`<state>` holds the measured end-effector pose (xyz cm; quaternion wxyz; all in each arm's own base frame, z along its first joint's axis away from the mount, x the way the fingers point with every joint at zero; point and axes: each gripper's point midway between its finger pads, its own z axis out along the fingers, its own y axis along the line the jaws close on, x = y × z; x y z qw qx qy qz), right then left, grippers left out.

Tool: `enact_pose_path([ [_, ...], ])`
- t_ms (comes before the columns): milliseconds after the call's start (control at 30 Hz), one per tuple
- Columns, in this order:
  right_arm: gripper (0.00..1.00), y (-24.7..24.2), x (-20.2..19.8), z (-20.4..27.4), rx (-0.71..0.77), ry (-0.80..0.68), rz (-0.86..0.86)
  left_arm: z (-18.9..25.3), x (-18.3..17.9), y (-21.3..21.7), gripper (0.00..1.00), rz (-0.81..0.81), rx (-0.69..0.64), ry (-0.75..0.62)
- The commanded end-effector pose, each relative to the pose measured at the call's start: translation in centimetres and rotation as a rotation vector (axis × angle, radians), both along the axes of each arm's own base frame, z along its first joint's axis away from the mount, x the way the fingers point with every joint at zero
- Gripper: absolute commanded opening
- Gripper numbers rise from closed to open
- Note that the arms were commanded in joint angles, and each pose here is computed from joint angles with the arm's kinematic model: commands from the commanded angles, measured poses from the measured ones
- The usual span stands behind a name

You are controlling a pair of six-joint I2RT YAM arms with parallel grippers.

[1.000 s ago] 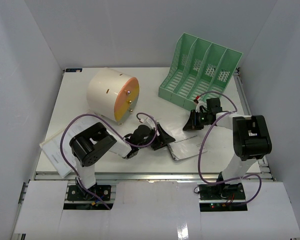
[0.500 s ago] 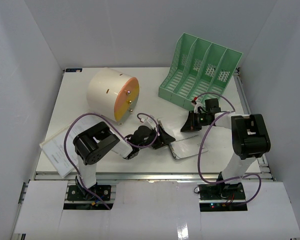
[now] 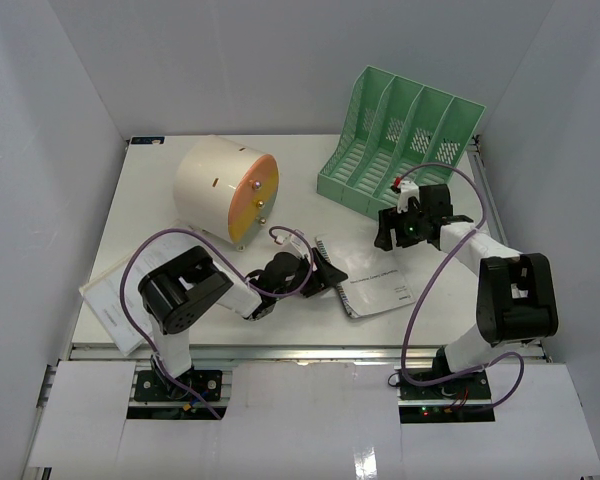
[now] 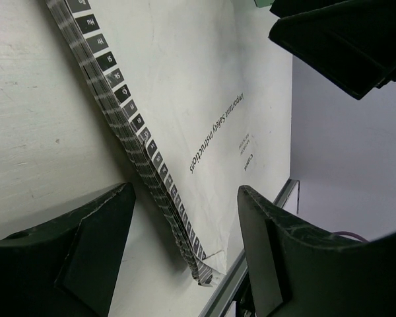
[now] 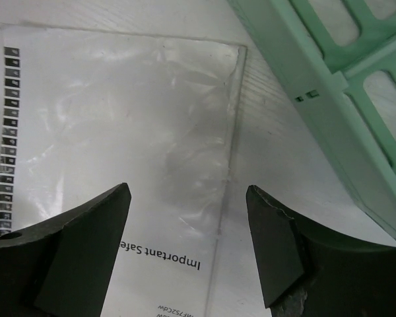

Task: Organize the desk

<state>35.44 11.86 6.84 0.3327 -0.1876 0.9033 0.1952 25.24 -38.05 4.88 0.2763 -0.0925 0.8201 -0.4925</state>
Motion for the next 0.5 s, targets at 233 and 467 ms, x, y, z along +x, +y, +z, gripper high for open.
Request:
enact_pose_path([
  [233, 0.69, -0.5, -2.6, -4.6, -0.049, 0.169, 0.039, -2.4, -0.6, 1.2, 0.79, -0.012, 0.110, 0.006],
  [467, 0.53, 2.3, -4.9, -5.1, 0.082, 0.278, 0.128, -3.4, -0.5, 0.5, 0.80, -0.032, 0.114, 0.025],
])
